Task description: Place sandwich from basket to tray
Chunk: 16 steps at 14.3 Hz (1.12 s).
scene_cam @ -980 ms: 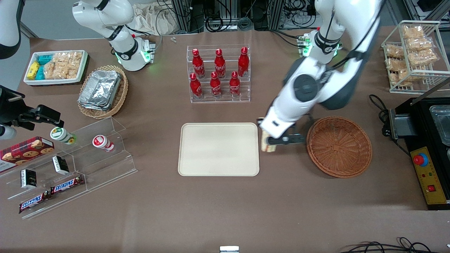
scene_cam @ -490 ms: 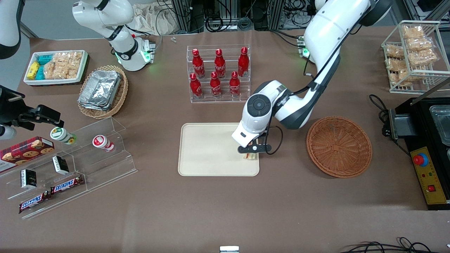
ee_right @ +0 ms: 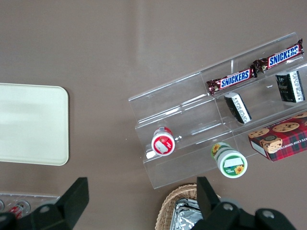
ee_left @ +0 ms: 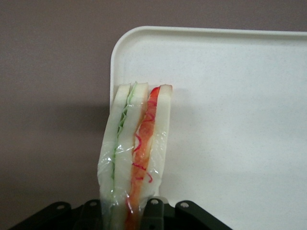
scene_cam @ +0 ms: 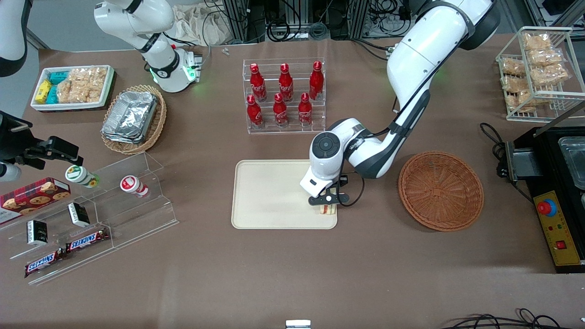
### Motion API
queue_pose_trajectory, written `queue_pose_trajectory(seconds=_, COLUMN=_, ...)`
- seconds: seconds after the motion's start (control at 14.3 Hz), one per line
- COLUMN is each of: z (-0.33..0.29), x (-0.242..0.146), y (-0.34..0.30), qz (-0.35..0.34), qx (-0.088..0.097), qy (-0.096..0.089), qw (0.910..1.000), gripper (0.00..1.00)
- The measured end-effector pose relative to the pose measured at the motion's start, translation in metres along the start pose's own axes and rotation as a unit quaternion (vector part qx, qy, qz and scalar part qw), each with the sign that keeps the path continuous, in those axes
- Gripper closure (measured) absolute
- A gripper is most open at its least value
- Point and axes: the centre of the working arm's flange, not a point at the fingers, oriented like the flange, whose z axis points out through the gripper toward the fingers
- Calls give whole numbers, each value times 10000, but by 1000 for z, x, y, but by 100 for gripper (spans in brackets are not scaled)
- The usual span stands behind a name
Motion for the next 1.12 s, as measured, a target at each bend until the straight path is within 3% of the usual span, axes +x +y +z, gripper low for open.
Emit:
queue_pose_trajectory(seconds=0.07, z=0, x=0, y=0, qz=2, qx=-4, qy=6, qw=10000, gripper=78)
queue_pose_trajectory(seconds=0.14, z=0, x=0, y=0, qz=5, qx=-8, qy=12, qw=10000, gripper=70)
queue_pose_trajectory(seconds=0.56, z=-13, x=5, y=2, qz=-414, qx=-66, qy=102, qw=9991, gripper=13)
queue_pose_trajectory(seconds=0.63, z=-27, x=8, y=0, qz=-533, qx=-4, qy=131, qw=9985, gripper=4)
queue_pose_trajectory(seconds=0.77, z=-68, x=14, y=-11, qz=-746, qx=116, qy=102, qw=9971, gripper=0)
queue_pose_trajectory(seconds=1.12, z=-189, x=60, y=-98, qz=-1183, qx=-260, qy=216, qw=9924, gripper=0)
